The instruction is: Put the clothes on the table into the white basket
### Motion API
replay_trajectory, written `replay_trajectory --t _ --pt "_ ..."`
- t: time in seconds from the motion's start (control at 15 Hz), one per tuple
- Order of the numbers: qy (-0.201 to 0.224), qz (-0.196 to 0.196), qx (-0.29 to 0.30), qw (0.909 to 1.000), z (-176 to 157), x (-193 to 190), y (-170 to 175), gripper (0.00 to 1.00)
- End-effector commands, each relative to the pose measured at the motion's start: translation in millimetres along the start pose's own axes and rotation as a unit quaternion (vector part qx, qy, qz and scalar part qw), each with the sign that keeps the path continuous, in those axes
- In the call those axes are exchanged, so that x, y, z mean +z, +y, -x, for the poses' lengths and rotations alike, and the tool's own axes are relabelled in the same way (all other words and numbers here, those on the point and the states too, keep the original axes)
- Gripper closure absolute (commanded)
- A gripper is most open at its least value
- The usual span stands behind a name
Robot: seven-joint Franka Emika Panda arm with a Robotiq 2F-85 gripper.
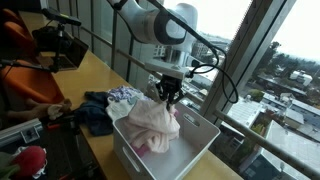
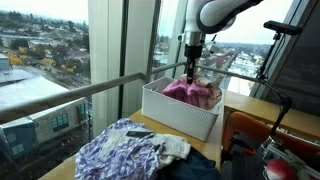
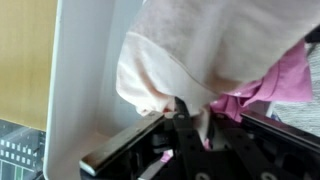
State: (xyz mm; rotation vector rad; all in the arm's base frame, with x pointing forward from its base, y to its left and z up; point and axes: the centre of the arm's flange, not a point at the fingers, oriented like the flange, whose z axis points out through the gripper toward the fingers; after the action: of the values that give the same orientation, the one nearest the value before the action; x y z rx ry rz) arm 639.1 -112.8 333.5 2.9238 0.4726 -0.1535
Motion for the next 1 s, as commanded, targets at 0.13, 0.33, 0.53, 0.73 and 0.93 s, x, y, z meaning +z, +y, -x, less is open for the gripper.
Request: replay_trajectory --t 0.13,0.33,0.53,0.73,0.93 --pt "0.035 0.018 -0.01 0.9992 7 -48 -2 0.36" --pt "0.078 0.026 -0.03 0.9961 7 -99 -33 0.15" --pt "0.105 0.029 -0.068 0.9917 -8 -120 -90 0.0" --pt "0.11 0.021 -0.115 0.987 -30 -111 -166 0.0" --pt "0.108 0.006 -0.155 0.982 -41 -81 -241 0.0"
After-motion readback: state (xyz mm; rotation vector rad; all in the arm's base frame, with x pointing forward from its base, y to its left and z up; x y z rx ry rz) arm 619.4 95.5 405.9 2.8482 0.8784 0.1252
